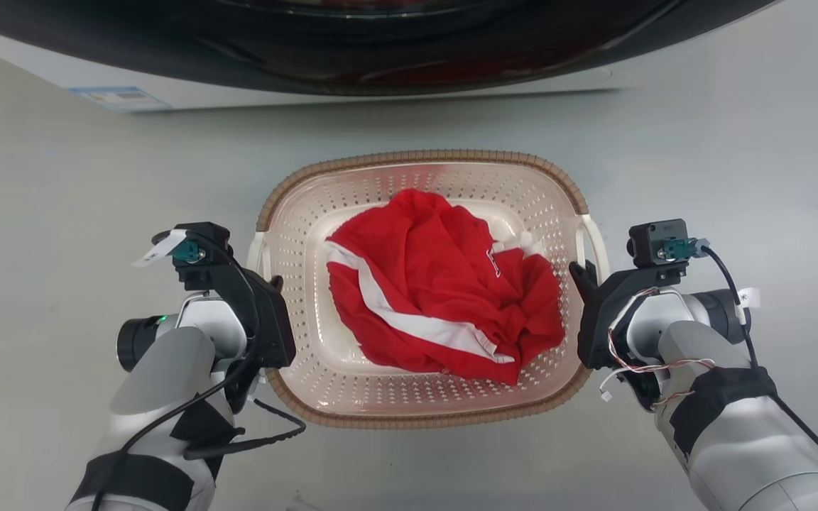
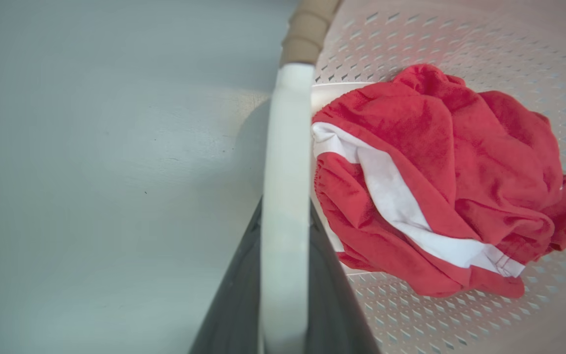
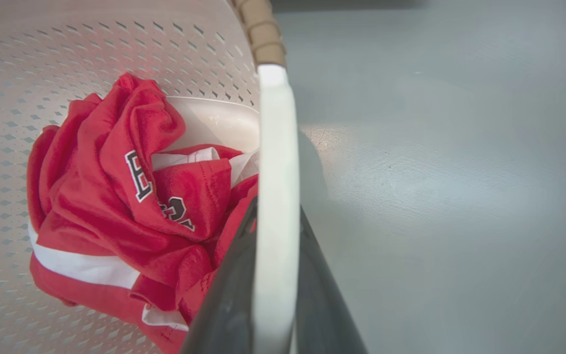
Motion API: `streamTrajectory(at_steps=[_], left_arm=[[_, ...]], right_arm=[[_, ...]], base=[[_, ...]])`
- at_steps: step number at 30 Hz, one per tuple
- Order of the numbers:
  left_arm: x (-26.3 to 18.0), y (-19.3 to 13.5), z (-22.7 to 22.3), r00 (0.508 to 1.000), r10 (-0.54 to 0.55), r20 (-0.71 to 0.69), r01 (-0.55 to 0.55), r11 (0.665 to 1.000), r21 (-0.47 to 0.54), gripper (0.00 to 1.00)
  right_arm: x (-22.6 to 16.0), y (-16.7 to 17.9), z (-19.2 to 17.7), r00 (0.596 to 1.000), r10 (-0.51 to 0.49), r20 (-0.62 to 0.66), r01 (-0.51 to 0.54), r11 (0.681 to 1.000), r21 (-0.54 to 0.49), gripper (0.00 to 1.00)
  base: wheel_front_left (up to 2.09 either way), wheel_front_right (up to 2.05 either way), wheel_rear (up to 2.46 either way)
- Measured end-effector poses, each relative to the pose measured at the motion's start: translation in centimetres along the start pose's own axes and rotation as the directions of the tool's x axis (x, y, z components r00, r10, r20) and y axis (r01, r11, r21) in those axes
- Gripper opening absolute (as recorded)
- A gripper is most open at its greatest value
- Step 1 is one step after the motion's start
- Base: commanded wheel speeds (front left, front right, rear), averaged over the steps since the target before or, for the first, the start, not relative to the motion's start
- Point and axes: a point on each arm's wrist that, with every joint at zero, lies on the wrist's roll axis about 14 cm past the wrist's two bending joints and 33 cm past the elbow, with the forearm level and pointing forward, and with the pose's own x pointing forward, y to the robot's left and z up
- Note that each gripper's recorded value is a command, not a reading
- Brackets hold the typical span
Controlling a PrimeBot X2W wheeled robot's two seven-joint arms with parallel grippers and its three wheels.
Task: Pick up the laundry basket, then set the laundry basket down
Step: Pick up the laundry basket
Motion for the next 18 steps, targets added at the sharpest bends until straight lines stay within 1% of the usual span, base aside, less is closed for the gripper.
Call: streamTrajectory(at_steps=[14, 18], left_arm=[[-3.6, -1.8, 0.8, 0.999, -0.025, -0.036, 0.025, 1.000, -0.011, 0.00], [-4.8, -2.2, 0.4, 0.998, -0.037, -0.058, 0.035, 0.999, -0.035, 0.00]], right_arm=[[-3.5, 0.4, 1.0, 0.999, -0.017, -0.043, 0.018, 0.999, 0.027, 0.00], [-4.7, 0.7, 1.5, 0.998, -0.018, -0.052, 0.019, 1.000, 0.020, 0.00]], base=[[0.00, 0.00, 0.00], [0.00, 0.00, 0.00]])
